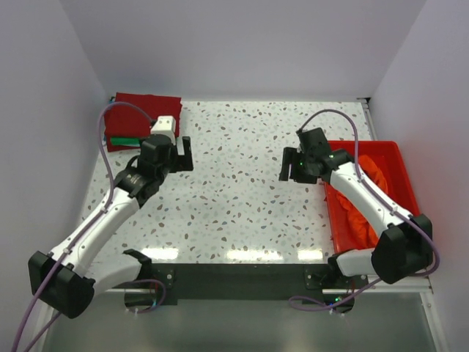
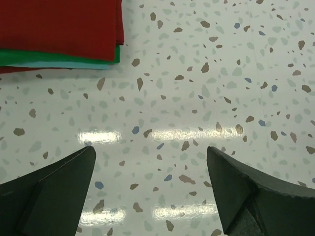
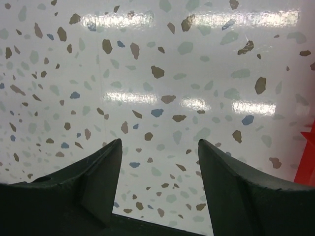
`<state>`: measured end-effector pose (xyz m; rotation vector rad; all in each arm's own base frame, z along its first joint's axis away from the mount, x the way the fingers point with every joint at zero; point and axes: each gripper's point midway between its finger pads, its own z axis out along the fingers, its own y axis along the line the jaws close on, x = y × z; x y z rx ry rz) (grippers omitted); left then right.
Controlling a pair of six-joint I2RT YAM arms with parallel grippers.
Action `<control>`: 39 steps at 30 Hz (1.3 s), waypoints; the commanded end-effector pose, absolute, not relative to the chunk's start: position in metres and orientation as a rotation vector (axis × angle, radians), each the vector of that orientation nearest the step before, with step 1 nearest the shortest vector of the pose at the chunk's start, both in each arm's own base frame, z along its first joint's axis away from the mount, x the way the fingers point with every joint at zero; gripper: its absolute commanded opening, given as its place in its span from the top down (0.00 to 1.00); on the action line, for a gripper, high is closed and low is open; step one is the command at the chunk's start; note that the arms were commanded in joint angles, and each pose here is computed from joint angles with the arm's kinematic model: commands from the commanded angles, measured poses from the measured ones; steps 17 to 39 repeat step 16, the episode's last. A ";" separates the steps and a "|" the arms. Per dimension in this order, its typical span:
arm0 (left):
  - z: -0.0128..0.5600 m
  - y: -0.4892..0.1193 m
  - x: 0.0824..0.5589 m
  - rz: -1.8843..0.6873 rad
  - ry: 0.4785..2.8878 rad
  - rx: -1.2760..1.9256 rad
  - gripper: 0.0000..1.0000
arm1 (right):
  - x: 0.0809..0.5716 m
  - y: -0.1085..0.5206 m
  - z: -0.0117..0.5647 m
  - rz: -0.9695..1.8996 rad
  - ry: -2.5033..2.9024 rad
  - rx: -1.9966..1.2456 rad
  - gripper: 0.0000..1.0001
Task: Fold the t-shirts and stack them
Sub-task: Neatly place the folded tshirt to the corner, then reset both grippers
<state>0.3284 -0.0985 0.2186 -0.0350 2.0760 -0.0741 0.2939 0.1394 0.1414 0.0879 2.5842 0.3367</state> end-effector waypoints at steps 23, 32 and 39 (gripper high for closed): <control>0.240 -0.108 0.315 -0.179 1.941 -0.124 0.00 | 0.285 0.109 0.159 0.221 2.450 0.195 0.33; 0.240 -0.108 0.315 -0.179 1.941 -0.124 0.00 | 0.285 0.109 0.159 0.221 2.450 0.195 0.33; 0.240 -0.108 0.315 -0.179 1.941 -0.124 0.00 | 0.285 0.109 0.159 0.221 2.450 0.195 0.33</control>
